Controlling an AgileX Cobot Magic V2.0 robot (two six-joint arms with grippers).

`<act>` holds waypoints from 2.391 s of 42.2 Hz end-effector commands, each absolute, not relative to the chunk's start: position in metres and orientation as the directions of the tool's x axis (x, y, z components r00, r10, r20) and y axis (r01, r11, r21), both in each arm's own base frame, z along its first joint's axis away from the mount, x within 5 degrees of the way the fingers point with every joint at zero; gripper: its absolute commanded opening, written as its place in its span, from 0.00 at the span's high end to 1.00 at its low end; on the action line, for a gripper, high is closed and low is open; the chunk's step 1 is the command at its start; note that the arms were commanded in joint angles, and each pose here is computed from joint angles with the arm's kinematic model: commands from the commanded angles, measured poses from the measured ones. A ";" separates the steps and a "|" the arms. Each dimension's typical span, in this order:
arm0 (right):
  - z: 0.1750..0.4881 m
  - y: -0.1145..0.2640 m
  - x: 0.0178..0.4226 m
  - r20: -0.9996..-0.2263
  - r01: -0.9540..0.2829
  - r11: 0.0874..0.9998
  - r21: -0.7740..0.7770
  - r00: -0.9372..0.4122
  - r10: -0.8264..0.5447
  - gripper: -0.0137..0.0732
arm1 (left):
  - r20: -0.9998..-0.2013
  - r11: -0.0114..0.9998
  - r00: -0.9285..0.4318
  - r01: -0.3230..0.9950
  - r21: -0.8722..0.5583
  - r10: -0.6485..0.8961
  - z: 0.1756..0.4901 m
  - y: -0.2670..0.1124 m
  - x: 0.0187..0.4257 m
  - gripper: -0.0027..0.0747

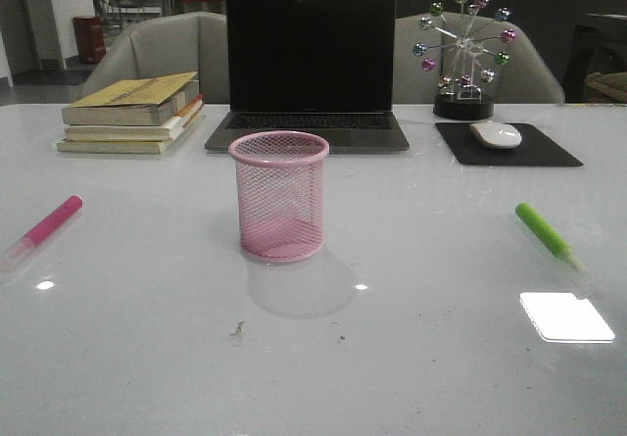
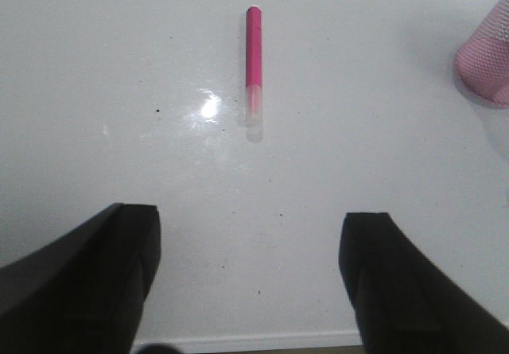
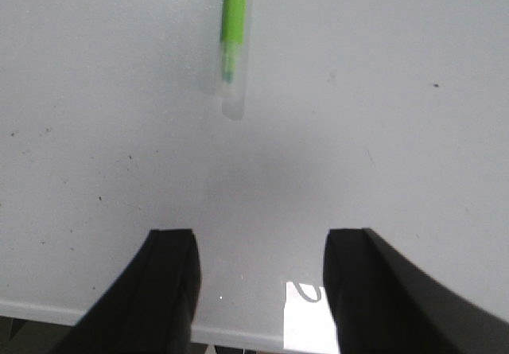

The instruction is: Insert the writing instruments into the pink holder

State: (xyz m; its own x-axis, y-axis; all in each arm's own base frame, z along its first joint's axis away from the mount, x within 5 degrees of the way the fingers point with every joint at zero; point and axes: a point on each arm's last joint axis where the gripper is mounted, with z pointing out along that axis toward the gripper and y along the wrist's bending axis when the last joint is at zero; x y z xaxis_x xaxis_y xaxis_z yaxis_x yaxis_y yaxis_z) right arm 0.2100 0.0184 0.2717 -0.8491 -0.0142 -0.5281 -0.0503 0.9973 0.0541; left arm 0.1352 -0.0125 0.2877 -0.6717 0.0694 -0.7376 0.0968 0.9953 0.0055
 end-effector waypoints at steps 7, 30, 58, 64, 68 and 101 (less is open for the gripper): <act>0.278 0.031 0.277 -0.497 -0.078 0.995 0.064 -0.867 -0.036 0.33 | -0.782 0.993 -0.619 0.115 0.000 0.072 0.300 -0.016 0.142 0.37; 0.223 0.042 0.389 -0.370 -0.071 0.996 0.062 -0.928 -0.043 0.33 | -0.779 0.993 -0.622 0.115 0.000 0.072 0.299 -0.017 0.143 0.41; 0.196 0.045 0.421 -0.326 -0.070 0.996 0.061 -0.944 -0.046 0.55 | -0.779 0.993 -0.622 0.115 0.000 0.072 0.299 -0.017 0.143 0.41; 0.196 0.045 0.420 -0.314 -0.070 0.996 0.061 -0.948 -0.047 0.60 | -0.779 0.993 -0.622 0.115 0.000 0.072 0.299 -0.017 0.143 0.41; 0.196 0.045 0.420 -0.314 -0.070 0.996 0.061 -0.948 -0.047 0.63 | -0.779 0.993 -0.622 0.115 0.000 0.072 0.299 -0.017 0.143 0.41; 0.344 0.133 0.311 -0.994 -0.378 0.924 0.064 -0.104 0.026 0.64 | -0.779 0.993 -0.622 0.115 0.000 0.072 0.299 -0.017 0.143 0.41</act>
State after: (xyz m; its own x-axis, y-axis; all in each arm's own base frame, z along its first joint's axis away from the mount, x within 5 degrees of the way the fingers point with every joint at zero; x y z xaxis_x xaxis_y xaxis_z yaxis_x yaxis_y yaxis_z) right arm 0.3320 0.1299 0.3120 -0.3989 -0.0758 -0.9139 -0.3393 0.9381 0.0703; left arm 0.1382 -0.0152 0.2845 -0.6884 0.0831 -0.7205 0.1143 0.9934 0.0053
